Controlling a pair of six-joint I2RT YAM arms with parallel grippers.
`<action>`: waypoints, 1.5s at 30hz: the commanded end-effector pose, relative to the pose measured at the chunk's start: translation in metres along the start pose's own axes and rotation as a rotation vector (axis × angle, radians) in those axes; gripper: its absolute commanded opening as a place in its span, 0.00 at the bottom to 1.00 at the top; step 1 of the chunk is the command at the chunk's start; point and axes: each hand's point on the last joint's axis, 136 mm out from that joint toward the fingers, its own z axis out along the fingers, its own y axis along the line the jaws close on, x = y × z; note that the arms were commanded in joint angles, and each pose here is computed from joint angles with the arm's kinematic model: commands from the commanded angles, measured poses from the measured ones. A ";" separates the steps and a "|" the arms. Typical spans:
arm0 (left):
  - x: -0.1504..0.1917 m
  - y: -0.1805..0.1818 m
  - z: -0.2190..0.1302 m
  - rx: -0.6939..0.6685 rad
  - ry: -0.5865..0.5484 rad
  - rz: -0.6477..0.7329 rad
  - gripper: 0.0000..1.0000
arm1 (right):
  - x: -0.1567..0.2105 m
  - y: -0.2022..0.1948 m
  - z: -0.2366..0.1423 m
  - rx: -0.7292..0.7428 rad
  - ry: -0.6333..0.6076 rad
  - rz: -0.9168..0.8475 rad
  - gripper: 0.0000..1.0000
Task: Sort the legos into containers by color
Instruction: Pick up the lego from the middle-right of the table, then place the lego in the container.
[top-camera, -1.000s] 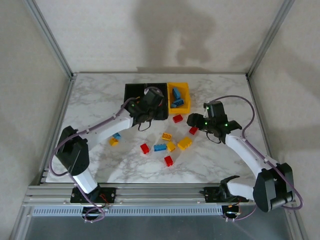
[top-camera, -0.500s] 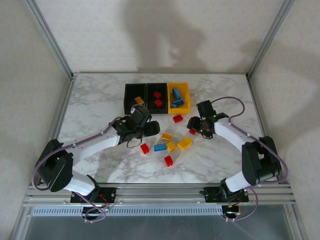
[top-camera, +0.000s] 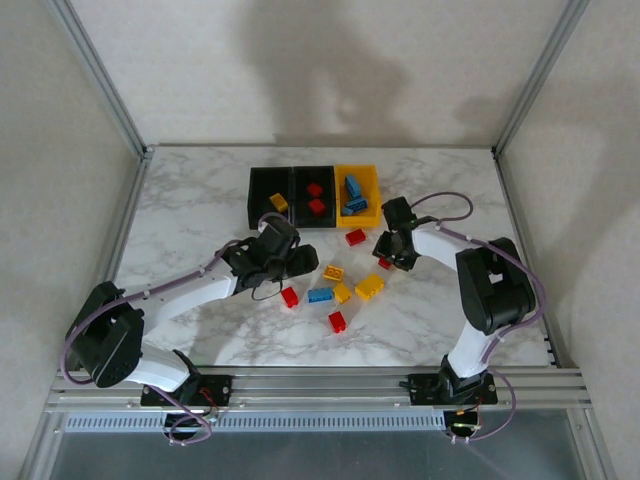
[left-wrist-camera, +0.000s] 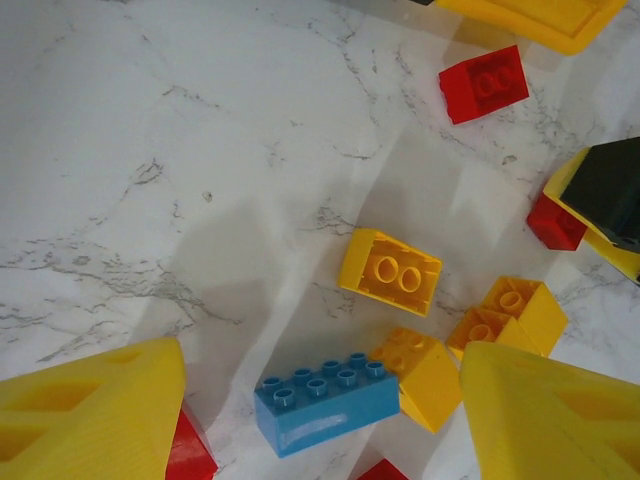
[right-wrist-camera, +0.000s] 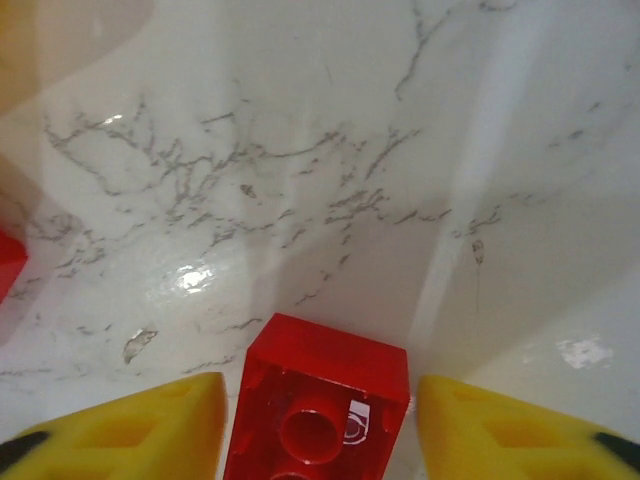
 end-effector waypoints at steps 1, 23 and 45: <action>-0.002 -0.002 -0.006 0.021 -0.012 -0.018 0.73 | -0.004 0.004 -0.001 0.008 -0.018 -0.008 0.43; -0.060 0.066 -0.061 0.002 -0.210 -0.303 0.73 | -0.047 0.176 -0.094 -0.266 -0.180 -0.287 0.27; -0.058 0.075 -0.082 0.019 -0.255 -0.371 0.73 | -0.068 0.283 -0.018 -0.346 -0.103 -0.365 0.29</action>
